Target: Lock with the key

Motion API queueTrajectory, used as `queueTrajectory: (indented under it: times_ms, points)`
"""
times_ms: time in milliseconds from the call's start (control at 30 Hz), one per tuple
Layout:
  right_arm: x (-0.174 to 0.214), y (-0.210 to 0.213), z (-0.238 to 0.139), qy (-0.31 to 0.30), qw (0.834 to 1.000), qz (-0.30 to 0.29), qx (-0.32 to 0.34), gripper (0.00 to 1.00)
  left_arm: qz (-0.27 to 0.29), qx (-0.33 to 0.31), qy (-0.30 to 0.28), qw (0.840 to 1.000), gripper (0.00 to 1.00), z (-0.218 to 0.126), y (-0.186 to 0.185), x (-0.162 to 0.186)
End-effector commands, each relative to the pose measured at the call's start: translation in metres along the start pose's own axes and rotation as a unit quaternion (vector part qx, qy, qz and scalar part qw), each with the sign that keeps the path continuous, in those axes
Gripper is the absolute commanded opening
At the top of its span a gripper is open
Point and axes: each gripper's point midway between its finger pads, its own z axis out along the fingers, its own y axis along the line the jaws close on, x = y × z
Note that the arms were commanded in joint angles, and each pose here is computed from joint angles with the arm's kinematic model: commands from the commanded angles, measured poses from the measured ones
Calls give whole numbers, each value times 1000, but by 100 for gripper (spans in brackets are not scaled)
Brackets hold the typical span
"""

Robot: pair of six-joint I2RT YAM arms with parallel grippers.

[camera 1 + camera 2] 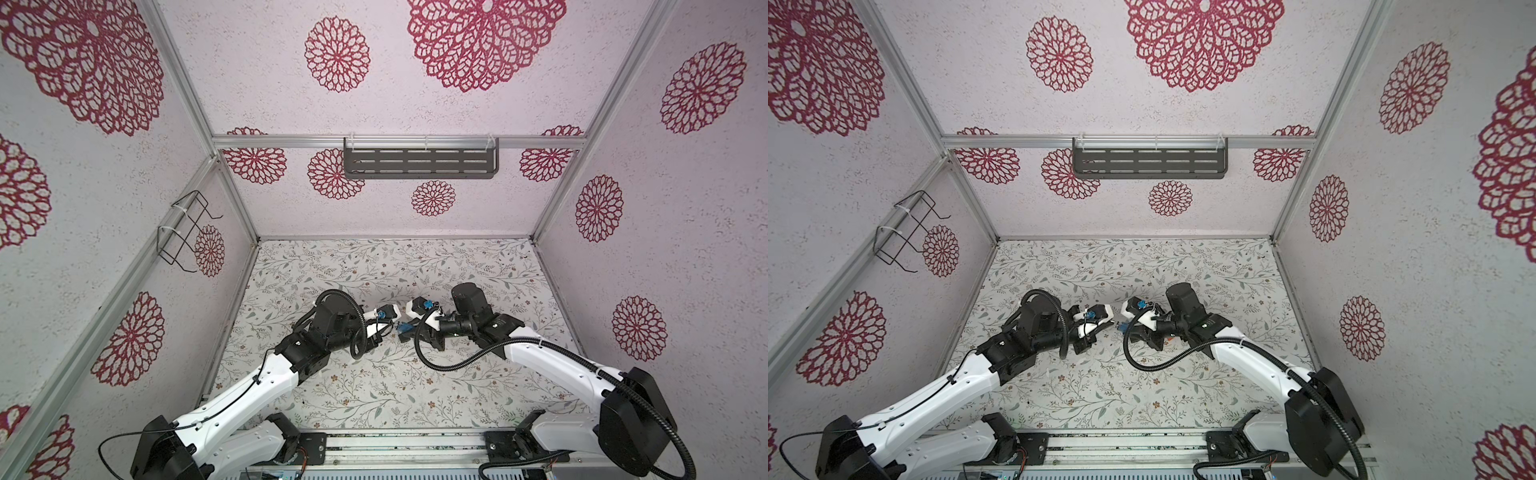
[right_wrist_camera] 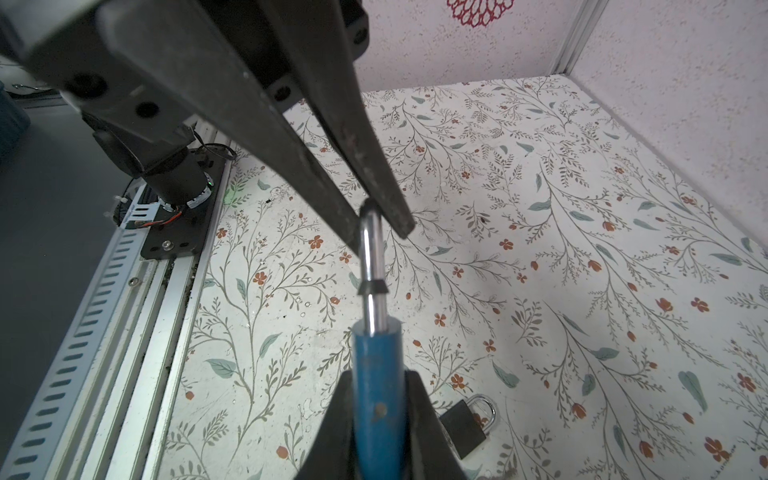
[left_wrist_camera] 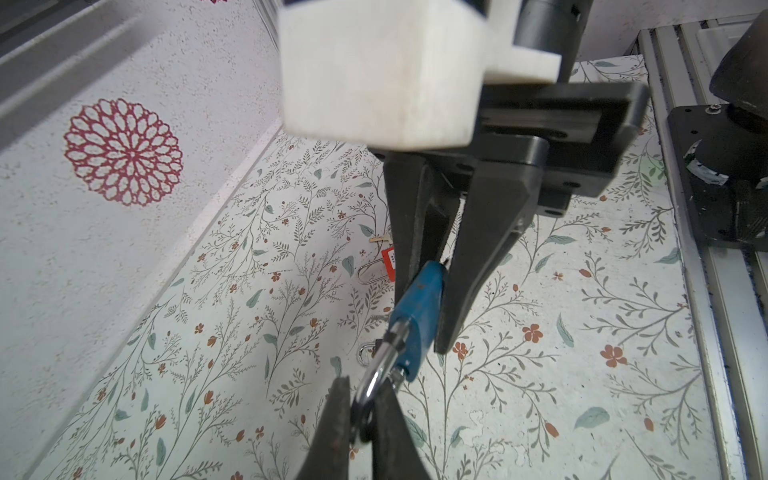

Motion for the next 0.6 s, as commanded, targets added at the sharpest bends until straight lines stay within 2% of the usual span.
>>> queueTrajectory:
  times_ms: [0,567]
  points:
    - [-46,0,-13,-71,995,-61,14,0,-2,52,-19,998,0,3,-19,-11]
    - [-55,-3,-16,-88,993,-79,28,0,-24,85,-25,996,0,7,-27,-15]
